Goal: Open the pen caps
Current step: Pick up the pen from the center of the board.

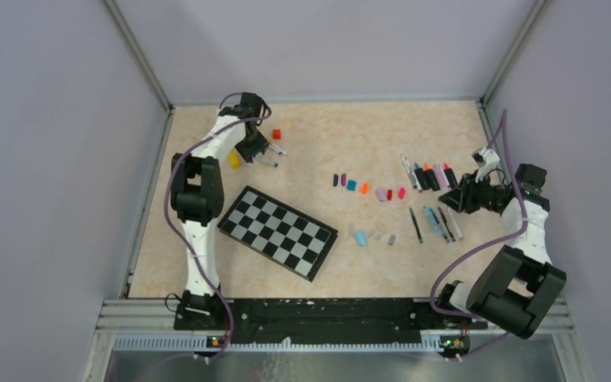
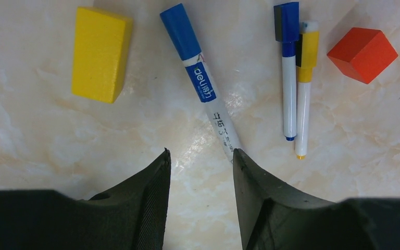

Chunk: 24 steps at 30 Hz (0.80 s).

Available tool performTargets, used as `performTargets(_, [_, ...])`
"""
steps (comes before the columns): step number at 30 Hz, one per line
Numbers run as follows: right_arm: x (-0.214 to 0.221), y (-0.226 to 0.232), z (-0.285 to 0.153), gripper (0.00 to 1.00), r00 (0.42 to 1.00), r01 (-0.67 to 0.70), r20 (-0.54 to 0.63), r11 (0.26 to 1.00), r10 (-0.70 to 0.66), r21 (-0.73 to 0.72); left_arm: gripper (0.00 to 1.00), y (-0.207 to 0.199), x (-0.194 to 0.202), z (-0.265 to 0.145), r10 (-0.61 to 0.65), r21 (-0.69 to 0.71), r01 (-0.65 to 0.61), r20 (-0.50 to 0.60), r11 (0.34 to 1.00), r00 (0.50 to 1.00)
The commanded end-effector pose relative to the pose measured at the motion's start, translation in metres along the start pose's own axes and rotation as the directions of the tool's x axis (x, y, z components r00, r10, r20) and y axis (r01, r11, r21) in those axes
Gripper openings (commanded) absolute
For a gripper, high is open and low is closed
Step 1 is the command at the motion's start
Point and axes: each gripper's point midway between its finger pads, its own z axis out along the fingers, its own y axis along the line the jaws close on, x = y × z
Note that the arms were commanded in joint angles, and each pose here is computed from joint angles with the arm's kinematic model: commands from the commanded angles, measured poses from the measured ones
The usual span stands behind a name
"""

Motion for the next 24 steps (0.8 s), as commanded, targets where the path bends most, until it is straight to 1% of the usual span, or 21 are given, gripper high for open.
performTargets(1, [-0.006,-0.001,-0.002,0.31,0.999,0.043,0.019,0.999,-0.043,0.001,0.52,-0.014,-0.008,0.005,-0.004,0.026,0.004,0.018,1.000,1.000])
performTargets(8, [-0.006,-0.001,-0.003,0.31,0.999,0.045,0.018,0.999,-0.045,0.001,0.52,-0.026,-0.012,0.016,-0.003,0.033,0.003,0.007,0.999,1.000])
performTargets(15, [-0.006,-0.001,-0.003,0.31,0.999,0.049,0.018,0.999,-0.049,0.002,0.50,-0.024,-0.008,0.029,-0.001,0.009,0.001,-0.002,1.000,1.000])
performTargets(20, [-0.007,-0.001,-0.003,0.31,0.999,0.051,0.017,0.999,-0.051,0.003,0.42,-0.018,-0.004,0.034,0.016,-0.011,-0.016,-0.013,1.000,1.000])
performTargets(24, [-0.007,0.000,-0.003,0.31,0.999,0.051,0.017,0.999,-0.051,0.004,0.38,-0.014,-0.003,0.036,0.038,-0.020,-0.039,-0.014,0.999,0.999])
